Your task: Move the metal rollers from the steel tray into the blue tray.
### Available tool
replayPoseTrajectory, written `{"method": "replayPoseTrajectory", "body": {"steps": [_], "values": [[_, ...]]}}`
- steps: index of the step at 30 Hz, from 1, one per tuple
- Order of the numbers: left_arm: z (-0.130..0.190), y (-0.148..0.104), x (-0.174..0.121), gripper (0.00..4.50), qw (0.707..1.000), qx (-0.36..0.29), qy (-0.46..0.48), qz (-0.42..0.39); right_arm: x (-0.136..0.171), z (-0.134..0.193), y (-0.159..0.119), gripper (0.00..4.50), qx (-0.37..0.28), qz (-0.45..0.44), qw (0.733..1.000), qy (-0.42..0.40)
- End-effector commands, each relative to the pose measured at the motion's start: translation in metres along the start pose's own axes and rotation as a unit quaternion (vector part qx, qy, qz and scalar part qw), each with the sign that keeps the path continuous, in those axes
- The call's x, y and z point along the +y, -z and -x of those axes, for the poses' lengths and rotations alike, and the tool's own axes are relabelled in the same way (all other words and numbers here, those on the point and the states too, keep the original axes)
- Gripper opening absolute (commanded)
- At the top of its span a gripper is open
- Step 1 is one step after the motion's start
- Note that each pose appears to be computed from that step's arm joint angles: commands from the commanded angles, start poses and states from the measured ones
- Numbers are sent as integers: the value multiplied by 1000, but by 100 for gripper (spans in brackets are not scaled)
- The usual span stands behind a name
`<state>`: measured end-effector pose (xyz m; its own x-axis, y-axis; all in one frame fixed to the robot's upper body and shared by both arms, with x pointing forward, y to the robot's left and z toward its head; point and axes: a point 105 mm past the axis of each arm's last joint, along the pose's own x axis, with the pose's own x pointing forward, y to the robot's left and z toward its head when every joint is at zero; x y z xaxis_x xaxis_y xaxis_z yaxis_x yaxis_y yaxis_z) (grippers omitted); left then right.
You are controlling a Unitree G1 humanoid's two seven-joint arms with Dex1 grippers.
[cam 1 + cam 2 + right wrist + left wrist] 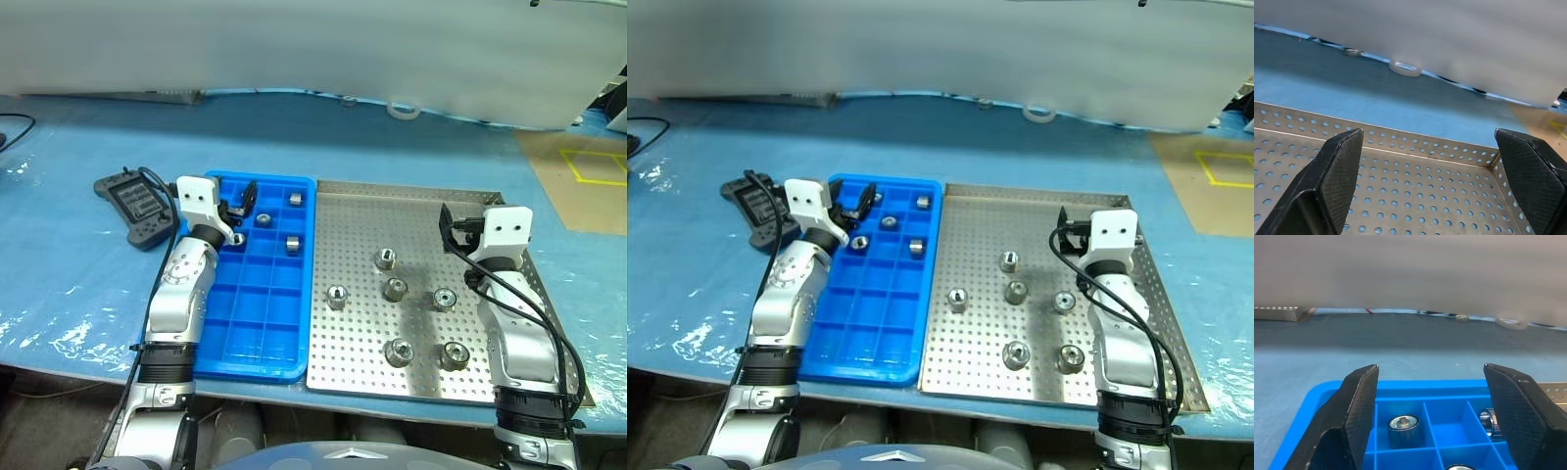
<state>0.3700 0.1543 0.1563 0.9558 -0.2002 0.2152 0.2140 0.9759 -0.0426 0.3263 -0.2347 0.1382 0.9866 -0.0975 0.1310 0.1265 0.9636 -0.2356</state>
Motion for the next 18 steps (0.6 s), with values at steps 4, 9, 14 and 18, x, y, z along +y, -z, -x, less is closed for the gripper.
{"method": "replayPoseTrajectory", "body": {"steps": [4, 9, 14, 18], "values": [[-8, -27, -8, 360, 999, -47, 10, 2, -4, -5, -17, 450, -31, 8, 999, 0], [-4, -20, 5, 360, 999, -30, 17, -29, -11, -5, -23, 450, -39, 15, 999, 7], [-10, -24, 9, 360, 999, -30, 22, -30, -11, 3, -17, 450, -29, 10, 999, 18], [-15, -24, -14, 360, 997, -30, 64, -11, -8, 10, -17, 450, -30, 2, 999, 25]]}}
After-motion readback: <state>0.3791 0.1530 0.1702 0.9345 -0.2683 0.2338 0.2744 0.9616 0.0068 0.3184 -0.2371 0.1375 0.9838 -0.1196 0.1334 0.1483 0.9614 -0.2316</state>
